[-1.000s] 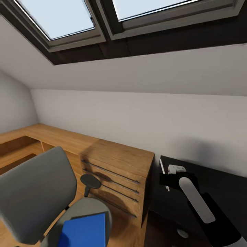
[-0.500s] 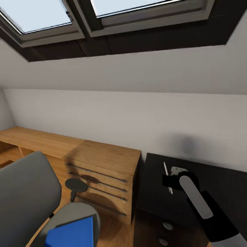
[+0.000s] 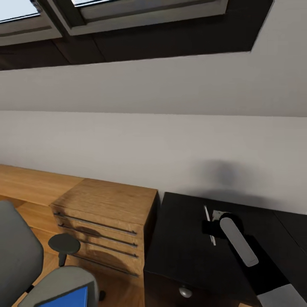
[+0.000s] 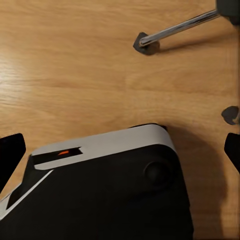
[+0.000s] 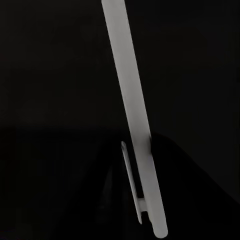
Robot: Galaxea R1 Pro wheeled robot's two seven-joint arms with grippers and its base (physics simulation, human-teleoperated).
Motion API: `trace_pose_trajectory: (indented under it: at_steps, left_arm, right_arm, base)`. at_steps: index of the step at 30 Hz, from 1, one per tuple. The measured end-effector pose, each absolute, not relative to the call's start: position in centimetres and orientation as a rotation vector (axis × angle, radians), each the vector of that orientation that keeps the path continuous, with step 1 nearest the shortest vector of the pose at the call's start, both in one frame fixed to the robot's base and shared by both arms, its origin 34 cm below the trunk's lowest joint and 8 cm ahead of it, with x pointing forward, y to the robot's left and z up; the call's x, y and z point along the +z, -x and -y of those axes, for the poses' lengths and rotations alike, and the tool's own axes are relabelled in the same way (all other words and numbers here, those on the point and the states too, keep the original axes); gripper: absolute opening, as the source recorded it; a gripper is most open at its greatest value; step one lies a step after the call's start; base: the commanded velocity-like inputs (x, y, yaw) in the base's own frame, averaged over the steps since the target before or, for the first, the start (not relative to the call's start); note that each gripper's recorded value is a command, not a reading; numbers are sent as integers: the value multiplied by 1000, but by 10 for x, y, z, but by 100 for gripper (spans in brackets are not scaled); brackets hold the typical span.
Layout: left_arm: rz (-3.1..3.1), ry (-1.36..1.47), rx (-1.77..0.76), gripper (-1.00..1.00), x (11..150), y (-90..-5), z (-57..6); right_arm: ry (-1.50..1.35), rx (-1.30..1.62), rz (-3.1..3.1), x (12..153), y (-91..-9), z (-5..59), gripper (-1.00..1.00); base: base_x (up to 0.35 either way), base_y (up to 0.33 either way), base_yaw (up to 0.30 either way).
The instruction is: In the bedroom, organize the workspace by keeping the computer under the desk, ensuring the monitor is on the desk, placing the keyboard on the desk next to the monitor, placing the mouse on the desk next to the keyboard, moving the folder from the swivel chair onto the desk next to the mouse, stacking the notebook on top of the folder with the pen on top of the notebook, and positioning the swivel chair next to the desk.
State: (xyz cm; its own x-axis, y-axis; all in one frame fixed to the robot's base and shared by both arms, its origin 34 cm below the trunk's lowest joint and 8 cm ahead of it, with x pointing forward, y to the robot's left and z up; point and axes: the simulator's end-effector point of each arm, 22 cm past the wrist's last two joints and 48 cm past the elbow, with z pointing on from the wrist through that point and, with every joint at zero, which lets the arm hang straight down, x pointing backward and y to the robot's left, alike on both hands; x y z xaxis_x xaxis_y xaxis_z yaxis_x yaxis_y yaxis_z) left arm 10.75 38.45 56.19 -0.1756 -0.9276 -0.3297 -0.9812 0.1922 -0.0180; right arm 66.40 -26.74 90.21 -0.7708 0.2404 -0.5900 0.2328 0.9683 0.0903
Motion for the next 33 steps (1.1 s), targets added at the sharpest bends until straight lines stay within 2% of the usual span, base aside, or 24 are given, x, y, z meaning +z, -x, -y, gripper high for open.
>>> trace_pose_trajectory:
  at_steps: [12,33]
  left_arm:
    - [-2214,1824,293,100,560,-102,-384]
    - [-2216,1827,297,100,560,-100,-383]
  right_arm:
    - [-432,72,-2548,863,-666,234,-100]
    - [-632,3,-2589,805,-650,254,-100]
  base:
    - [23,-26,-5]
    - [0,0,0]
